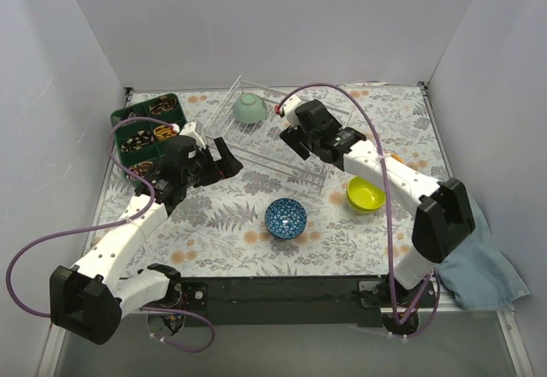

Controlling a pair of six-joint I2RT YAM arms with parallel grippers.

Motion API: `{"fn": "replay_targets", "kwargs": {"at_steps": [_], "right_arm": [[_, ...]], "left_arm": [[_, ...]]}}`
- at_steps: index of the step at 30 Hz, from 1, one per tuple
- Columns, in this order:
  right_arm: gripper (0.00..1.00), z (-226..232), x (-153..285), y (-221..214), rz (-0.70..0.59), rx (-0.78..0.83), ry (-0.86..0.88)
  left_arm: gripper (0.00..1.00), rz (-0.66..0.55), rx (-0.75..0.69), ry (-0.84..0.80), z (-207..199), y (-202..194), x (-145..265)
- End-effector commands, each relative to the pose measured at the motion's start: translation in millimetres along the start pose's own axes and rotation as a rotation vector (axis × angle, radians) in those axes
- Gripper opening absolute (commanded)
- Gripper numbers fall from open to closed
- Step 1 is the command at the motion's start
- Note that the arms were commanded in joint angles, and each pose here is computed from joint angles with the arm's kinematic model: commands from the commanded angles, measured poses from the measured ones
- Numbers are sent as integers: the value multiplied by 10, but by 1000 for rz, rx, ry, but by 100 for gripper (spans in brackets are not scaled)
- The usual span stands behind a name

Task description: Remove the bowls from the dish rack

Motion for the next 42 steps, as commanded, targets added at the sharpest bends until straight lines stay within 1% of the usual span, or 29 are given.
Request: {"fn": "replay_targets", "kwargs": {"at_steps": [1,3,4,5,13,22,26,31,40,42], "right_arm": [[94,-190,-220,161,14,125,-56],[95,-154,-386,82,64,196,-54],[96,-177,-424,137,63,209,-61],[96,-155,-538,48,106,256,-69],[97,-136,-971,-290,280,402,-131],[97,-172,-1144,-577,386,457,-189],[97,-215,-1198,-648,405,465,-248],[97,-214,-1251,-708,413,474,-268],[95,-352,-1235,-596,378,457,-391],[95,-347,-1237,-598,373,457,-395]], "left_arm": [[98,-1,-28,-6,-29,24,164],[98,0,-38,-1,-15,1,196],[98,0,-40,2,-4,-2,202],[98,0,-42,4,2,-9,212],[98,-9,-51,-14,-30,-25,291],[98,0,-65,-3,33,-108,286],[98,-3,-75,6,49,-106,283],[98,2,-81,13,72,-138,279],[98,5,-86,20,100,-169,286],[98,5,-86,20,103,-175,285]]}}
Point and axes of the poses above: each gripper's point midway between its finger pads, its own x axis back along the fingers, its own z axis along the line the jaws close on, y = z × x, the point moved 1 cm from there along x, back along the fingers, and after that the axes turned 5 degrees about -x, right-handed, at the moved point
